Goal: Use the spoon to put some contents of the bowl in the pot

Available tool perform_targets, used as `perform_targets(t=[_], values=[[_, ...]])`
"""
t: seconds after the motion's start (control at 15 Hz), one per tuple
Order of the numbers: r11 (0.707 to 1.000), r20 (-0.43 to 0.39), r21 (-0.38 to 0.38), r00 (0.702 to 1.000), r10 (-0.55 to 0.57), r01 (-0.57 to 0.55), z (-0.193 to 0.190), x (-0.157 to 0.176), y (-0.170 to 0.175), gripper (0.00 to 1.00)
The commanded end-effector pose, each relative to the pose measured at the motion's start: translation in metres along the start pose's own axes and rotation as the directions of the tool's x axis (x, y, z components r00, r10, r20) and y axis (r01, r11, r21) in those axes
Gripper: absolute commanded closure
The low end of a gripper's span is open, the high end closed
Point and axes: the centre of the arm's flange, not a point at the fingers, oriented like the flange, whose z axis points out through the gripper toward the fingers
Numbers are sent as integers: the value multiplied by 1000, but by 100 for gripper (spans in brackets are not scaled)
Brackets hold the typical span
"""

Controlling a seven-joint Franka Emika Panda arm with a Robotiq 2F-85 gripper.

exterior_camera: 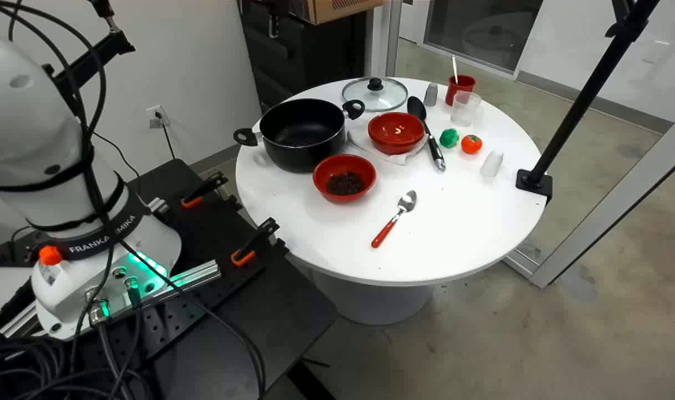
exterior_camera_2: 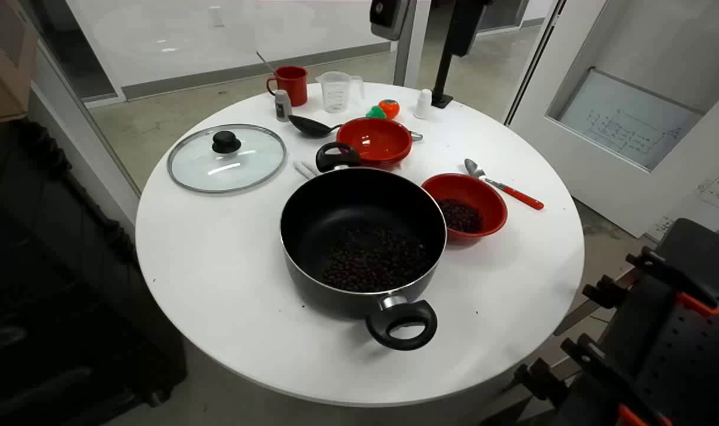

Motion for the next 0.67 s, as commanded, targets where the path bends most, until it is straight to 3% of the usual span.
perform_targets(t=[0.0,0.27,0.6], values=[[1000,-1,0,1000,0,0,0,0,0,0],[999,-9,4,998,54,-54,-6,5,32,0],[982,-17,-3,982,187,-187,-7,7,103,0]])
